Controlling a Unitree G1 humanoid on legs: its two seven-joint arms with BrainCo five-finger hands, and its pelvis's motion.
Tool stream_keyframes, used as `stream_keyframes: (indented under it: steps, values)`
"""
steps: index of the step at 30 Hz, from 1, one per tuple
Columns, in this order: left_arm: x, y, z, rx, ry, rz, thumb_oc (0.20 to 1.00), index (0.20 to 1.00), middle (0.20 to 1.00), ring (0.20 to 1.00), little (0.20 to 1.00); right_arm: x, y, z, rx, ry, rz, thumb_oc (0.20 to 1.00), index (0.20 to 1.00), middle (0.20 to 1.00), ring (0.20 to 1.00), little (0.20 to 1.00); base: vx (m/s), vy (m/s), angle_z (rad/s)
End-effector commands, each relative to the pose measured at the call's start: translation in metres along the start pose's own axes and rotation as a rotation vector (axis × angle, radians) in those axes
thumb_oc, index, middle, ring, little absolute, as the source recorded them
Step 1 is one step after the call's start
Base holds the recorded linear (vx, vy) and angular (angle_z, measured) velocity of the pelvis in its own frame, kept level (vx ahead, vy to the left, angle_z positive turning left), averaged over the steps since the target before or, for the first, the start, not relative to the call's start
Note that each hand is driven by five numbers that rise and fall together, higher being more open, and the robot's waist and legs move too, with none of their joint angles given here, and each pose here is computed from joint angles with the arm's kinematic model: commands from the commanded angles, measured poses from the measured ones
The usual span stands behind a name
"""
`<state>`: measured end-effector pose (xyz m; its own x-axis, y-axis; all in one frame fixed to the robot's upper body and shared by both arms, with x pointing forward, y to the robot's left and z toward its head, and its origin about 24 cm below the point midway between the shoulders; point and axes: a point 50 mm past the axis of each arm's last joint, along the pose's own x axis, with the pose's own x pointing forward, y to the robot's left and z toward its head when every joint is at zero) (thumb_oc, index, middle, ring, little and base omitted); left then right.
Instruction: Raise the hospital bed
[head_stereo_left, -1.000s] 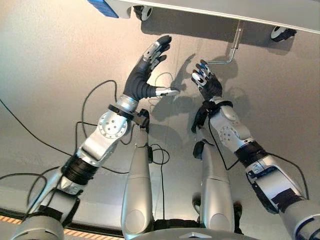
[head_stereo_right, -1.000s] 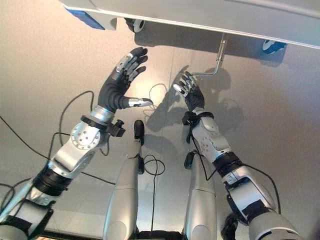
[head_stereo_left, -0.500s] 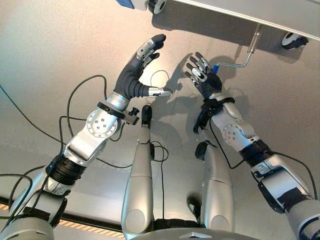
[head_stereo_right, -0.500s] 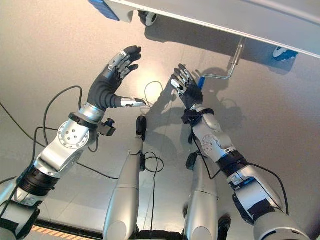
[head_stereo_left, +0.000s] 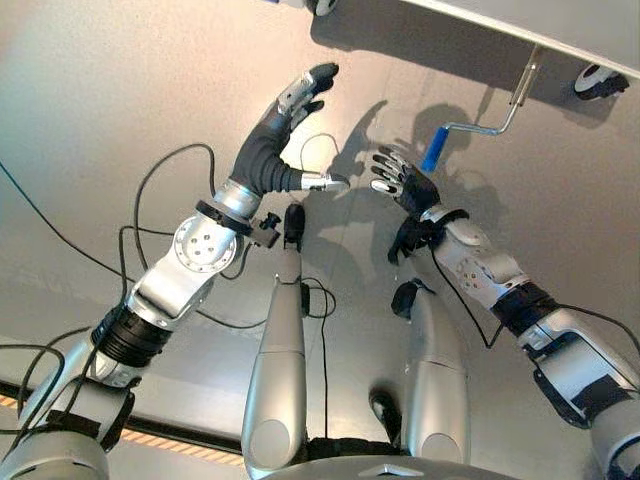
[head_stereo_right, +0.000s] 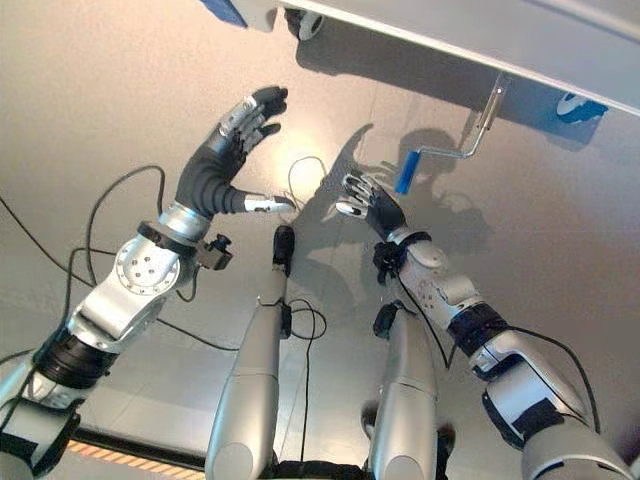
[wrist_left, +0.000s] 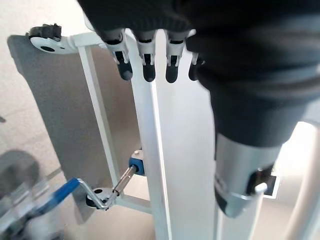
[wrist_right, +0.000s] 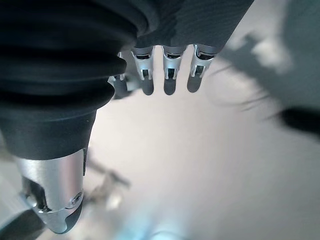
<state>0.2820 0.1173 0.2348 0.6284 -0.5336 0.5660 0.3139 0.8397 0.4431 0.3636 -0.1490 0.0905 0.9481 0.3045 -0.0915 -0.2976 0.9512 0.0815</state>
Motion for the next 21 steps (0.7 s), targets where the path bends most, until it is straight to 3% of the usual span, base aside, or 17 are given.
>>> stream_keyframes:
  steps: [1,9,13,21]
  values:
    - [-0.001,-0.015,0.030,-0.061,-0.166,-0.064,1.000,1.000,1.000,1.000,1.000,0.004,0.004,-0.002,0.048,-0.001,-0.005,1.000,1.000,1.000,1.000,1.000,-0.06,0.020,-0.01]
    - [0.010,-0.019,0.037,-0.141,-0.217,-0.062,1.000,1.000,1.000,1.000,1.000,0.011,-0.035,-0.011,0.014,0.107,-0.235,1.000,1.000,1.000,1.000,1.000,-0.02,0.007,-0.02]
    - [0.010,-0.019,0.036,-0.153,-0.216,-0.054,1.000,1.000,1.000,1.000,1.000,0.011,-0.037,-0.010,0.050,0.098,-0.259,1.000,1.000,1.000,1.000,1.000,0.00,0.000,0.00]
    - [0.006,-0.015,0.035,-0.172,-0.209,-0.002,1.000,1.000,1.000,1.000,1.000,0.014,-0.035,0.027,0.366,-0.129,-0.281,1.000,1.000,1.000,1.000,1.000,0.00,0.000,0.00]
